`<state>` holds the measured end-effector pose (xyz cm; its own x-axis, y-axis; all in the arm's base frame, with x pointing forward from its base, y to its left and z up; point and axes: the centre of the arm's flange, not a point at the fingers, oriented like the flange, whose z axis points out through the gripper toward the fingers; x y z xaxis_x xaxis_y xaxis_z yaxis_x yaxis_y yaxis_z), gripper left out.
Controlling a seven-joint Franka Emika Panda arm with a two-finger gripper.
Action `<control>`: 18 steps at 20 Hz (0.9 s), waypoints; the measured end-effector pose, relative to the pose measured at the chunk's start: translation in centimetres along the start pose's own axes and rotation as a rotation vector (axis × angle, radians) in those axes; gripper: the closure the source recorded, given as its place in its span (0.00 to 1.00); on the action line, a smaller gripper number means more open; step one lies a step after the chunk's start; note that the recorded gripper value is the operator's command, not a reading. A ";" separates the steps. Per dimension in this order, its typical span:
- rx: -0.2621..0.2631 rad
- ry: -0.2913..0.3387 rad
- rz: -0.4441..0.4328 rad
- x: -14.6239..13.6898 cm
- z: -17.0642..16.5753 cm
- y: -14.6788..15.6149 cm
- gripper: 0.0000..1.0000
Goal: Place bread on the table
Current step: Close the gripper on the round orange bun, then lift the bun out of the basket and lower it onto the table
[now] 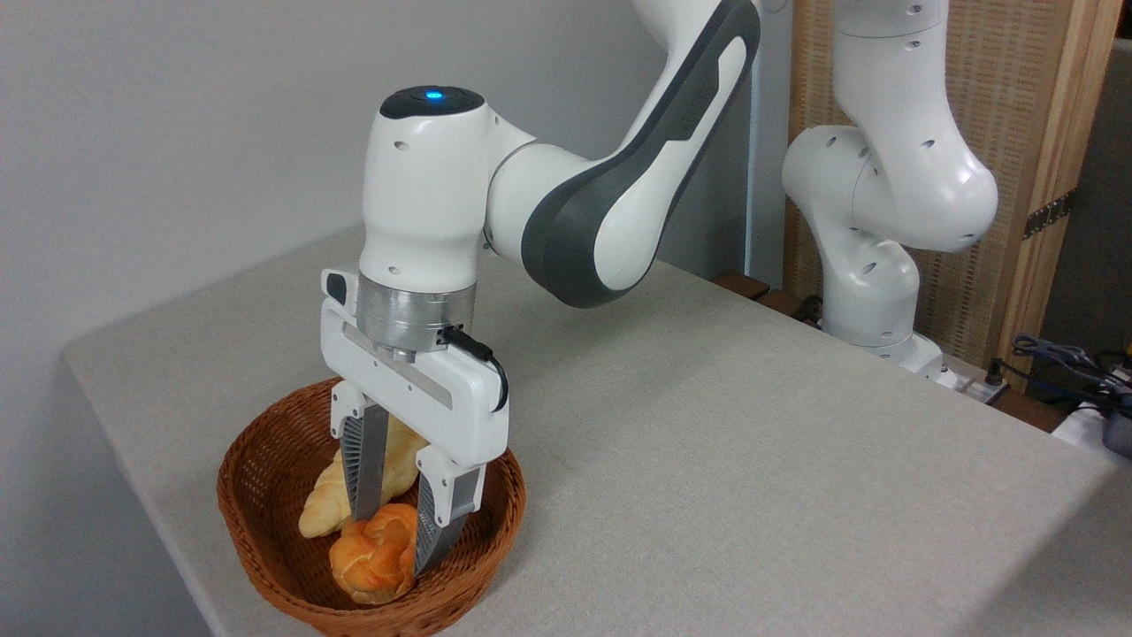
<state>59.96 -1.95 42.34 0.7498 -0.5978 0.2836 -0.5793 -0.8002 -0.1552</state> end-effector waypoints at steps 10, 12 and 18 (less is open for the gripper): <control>0.004 0.004 -0.001 0.0 -0.3 -0.1 0.64; 0.009 0.006 -0.009 -0.2 -1.3 -0.6 0.64; -0.038 -0.051 -0.020 -1.6 -8.9 -0.2 0.64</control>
<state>55.99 -0.39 50.32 0.7759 -0.5843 0.2378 -0.5752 -0.8101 -0.1134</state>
